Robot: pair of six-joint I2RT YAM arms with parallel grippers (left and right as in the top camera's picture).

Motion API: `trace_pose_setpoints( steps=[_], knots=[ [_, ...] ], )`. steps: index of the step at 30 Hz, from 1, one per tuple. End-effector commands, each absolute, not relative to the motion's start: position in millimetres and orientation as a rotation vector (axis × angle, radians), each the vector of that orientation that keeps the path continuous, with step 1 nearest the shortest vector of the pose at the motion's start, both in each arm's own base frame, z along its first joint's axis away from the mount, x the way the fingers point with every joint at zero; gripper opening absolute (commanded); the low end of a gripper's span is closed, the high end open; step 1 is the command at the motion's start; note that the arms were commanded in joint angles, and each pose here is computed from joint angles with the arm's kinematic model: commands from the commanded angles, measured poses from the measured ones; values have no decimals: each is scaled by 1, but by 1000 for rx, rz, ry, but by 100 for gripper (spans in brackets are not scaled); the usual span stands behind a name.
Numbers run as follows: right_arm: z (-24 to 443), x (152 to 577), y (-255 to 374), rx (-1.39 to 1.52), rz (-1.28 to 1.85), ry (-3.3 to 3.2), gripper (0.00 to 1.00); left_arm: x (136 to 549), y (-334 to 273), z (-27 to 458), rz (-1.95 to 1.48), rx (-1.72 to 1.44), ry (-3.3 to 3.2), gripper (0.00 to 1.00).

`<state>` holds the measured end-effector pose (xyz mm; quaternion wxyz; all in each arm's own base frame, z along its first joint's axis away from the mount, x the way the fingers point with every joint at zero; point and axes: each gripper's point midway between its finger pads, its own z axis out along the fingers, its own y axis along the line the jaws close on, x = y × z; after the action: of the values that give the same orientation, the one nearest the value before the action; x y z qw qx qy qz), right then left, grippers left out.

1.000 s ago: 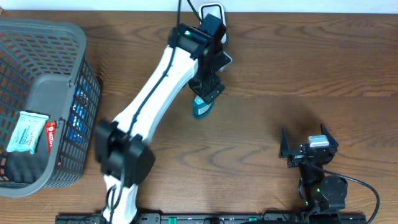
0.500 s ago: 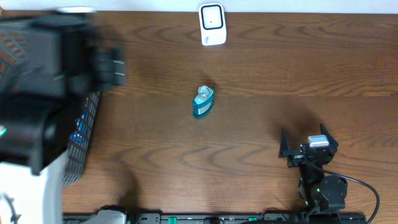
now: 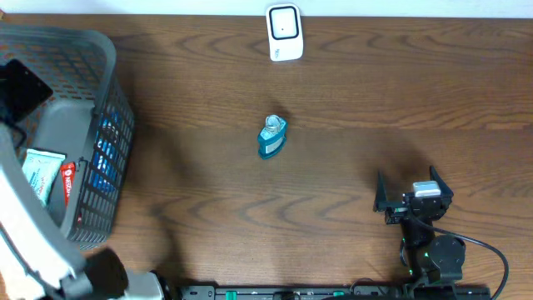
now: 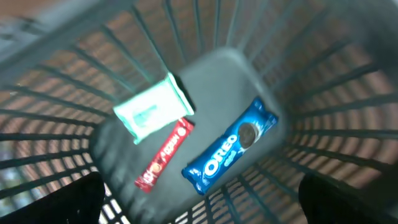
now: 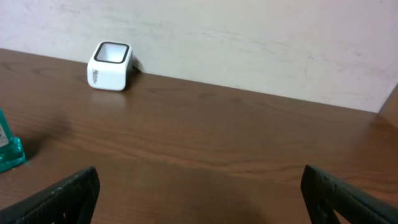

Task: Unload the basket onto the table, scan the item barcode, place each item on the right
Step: 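Return left gripper to basket and grasp the blue Oreo pack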

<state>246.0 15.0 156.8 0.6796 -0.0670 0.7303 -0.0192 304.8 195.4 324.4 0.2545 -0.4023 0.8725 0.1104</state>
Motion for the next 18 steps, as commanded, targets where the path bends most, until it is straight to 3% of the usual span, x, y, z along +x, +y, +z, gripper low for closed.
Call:
trace_pose_setpoints(
  steps=[1, 10, 18],
  knots=[
    [157, 246, 14, -139, -42, 1640, 99, 322, 197, 282, 238, -1088, 2526, 100],
    [157, 246, 14, -139, -42, 1640, 99, 344, 176, 173, -4, -872, 2897, 100],
    [157, 246, 14, -139, -42, 1640, 99, 340, 169, 98, -62, -833, 2973, 99]
  ],
)
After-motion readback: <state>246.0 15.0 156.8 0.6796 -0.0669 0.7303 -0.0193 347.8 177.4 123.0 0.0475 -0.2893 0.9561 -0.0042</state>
